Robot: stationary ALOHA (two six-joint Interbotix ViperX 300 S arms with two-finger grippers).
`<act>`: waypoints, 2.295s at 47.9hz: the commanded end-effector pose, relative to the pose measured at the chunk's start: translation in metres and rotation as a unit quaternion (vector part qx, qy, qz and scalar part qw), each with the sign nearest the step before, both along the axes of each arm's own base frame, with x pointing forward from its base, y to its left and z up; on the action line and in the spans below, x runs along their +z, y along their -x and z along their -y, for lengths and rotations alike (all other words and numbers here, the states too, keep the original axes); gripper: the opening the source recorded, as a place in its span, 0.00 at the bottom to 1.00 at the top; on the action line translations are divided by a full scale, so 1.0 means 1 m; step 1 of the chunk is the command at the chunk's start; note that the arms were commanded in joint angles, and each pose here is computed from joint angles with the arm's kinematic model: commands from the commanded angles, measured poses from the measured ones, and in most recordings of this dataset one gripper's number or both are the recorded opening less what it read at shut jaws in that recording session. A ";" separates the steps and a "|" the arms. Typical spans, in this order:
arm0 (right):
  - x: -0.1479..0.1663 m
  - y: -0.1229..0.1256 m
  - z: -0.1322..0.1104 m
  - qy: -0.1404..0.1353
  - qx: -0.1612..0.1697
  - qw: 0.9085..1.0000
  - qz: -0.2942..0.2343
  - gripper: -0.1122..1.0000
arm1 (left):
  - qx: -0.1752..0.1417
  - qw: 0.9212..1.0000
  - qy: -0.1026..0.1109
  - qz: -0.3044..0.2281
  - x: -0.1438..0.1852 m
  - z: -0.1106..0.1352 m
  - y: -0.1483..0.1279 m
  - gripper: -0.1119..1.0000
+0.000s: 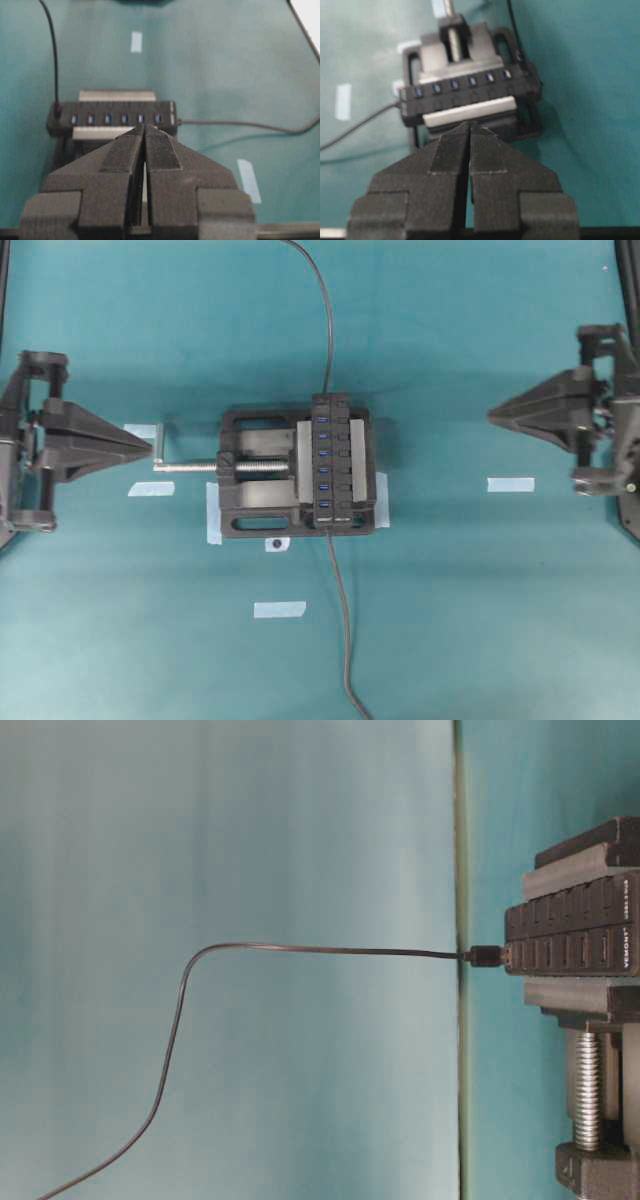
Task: Insert the USB into the center port of the fixed hub
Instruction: 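Move the right gripper over the hub toward the black USB plug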
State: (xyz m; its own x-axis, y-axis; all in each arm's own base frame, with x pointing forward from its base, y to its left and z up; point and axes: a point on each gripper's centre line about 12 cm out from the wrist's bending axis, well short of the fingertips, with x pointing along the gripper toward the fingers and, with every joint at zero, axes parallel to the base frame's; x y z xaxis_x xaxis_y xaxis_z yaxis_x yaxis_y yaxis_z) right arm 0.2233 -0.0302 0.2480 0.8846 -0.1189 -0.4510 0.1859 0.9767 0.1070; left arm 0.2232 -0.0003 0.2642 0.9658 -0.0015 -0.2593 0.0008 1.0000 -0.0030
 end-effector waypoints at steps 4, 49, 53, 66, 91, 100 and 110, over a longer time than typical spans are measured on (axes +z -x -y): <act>0.001 -0.020 0.013 0.000 -0.019 0.999 -0.034 0.11 | -0.001 1.000 0.000 0.010 0.009 0.000 -0.005 0.10; -0.045 -0.116 0.045 0.011 -0.023 0.992 -0.122 0.11 | 0.000 1.000 0.002 0.008 0.010 0.000 -0.006 0.10; -0.051 -0.123 0.047 0.010 -0.023 0.991 -0.129 0.11 | 0.001 1.000 0.005 0.012 0.013 0.000 -0.007 0.10; -0.058 -0.143 0.051 0.009 -0.021 0.990 -0.141 0.11 | -0.002 1.000 0.010 -0.009 0.008 0.002 -0.006 0.10; -0.066 -0.154 0.053 0.008 -0.020 0.988 -0.152 0.12 | -0.006 1.000 0.012 -0.009 0.011 0.005 -0.008 0.10; -0.064 -0.157 0.054 0.023 -0.010 0.988 -0.151 0.19 | -0.006 1.000 0.012 -0.008 0.011 0.005 -0.007 0.10; -0.063 -0.164 0.056 0.034 -0.002 0.988 -0.151 0.50 | -0.007 1.000 0.014 -0.010 0.010 0.005 -0.008 0.10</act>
State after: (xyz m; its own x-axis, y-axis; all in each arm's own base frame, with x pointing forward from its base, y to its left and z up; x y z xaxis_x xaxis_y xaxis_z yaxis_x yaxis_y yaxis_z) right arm 0.3800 -0.0837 0.1727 0.6832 -0.1556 -0.7135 0.2083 0.9780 -0.0138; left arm 0.2272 -0.0045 0.2626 0.9513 -0.0188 -0.3078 0.0098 0.9995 -0.0306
